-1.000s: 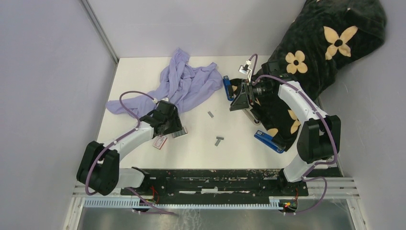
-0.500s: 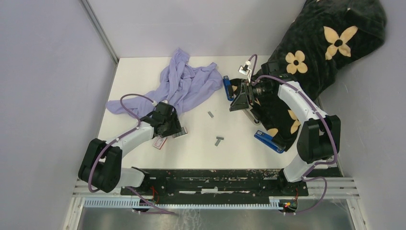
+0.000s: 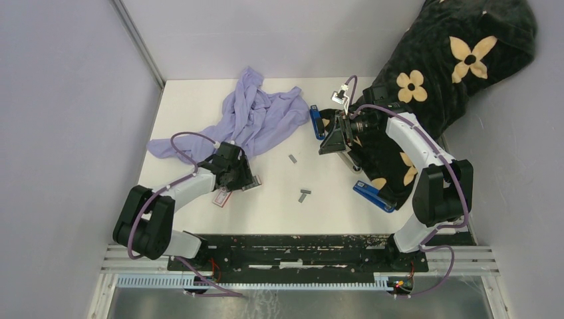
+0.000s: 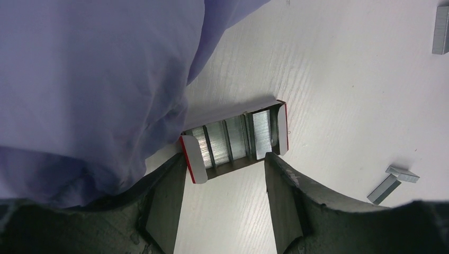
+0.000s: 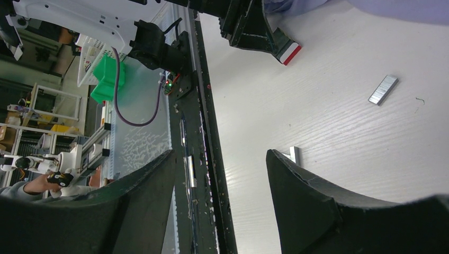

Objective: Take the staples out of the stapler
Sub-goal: Move the staple box to the center of the board.

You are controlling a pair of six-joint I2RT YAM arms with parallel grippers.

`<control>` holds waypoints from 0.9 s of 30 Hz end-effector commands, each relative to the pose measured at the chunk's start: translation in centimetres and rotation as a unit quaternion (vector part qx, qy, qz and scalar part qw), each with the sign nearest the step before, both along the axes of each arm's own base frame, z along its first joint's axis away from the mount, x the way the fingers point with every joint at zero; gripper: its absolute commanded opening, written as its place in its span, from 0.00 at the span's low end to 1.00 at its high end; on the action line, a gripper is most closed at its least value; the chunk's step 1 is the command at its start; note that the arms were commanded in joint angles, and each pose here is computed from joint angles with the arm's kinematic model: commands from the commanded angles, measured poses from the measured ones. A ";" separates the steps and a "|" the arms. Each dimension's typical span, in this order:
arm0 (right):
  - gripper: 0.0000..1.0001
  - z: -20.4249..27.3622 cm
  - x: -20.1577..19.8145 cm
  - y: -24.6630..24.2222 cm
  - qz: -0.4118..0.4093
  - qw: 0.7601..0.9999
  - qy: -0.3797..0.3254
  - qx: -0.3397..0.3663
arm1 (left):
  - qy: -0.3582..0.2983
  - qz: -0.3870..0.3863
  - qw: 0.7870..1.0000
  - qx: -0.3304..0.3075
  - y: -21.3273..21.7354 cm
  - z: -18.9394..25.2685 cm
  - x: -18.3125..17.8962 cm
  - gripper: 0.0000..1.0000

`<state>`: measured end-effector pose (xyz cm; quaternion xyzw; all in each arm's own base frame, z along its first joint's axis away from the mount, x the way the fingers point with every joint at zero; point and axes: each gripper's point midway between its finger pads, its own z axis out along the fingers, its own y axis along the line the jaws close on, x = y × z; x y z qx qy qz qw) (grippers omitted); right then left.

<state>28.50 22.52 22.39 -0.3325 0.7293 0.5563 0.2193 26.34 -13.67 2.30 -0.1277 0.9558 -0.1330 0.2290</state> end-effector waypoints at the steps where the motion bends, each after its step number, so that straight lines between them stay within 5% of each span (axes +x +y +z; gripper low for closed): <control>1: 0.69 0.6 0.1 0.3 0.006 1.000 -0.019 0.010 | -0.008 0.004 1.000 -0.025 -0.9 0.4 0.9 0.62; 27: 0.70 -0.1 0.3 0.2 -0.001 1.000 -0.021 -0.009 | 0.000 -0.042 0.993 -0.109 -5.4 1.1 1.6 0.60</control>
